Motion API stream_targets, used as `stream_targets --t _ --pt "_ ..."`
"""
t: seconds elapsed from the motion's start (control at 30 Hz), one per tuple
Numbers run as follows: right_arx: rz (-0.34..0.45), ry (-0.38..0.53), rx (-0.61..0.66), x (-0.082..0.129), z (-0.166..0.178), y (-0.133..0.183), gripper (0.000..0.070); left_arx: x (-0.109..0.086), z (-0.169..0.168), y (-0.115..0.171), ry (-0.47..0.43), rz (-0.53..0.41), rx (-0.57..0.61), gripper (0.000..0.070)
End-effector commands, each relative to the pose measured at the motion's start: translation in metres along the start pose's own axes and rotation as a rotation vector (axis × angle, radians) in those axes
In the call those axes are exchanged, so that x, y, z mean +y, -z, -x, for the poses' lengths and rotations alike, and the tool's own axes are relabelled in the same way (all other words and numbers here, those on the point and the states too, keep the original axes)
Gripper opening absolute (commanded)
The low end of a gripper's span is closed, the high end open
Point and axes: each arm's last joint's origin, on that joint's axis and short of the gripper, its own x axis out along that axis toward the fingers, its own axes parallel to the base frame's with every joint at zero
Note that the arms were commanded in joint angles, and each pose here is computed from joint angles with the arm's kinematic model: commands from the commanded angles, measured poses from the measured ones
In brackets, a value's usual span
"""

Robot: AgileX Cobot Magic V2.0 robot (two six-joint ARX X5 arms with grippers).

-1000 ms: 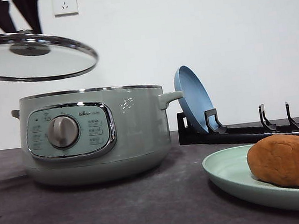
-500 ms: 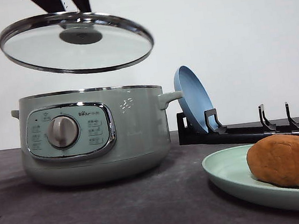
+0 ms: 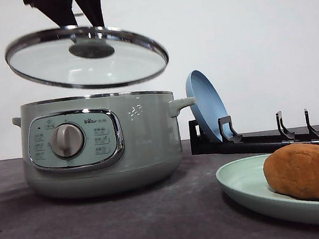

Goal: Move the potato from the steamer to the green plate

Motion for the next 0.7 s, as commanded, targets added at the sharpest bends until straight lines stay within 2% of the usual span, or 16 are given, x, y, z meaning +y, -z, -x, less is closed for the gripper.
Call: stream_targets --t 0.0,0.67 --pt "-0.007 -0.010 -0.024 0.001 0.004 -0.004 0.0686 -0.003 0.001 -0.009 -0.006 -0.020 -0.046 0.0009" --pt "-0.007 -0.009 -0.024 0.001 0.004 -0.004 0.0686 0.001 -0.039 -0.017 -0.049 -0.051 0.010 0.0009"
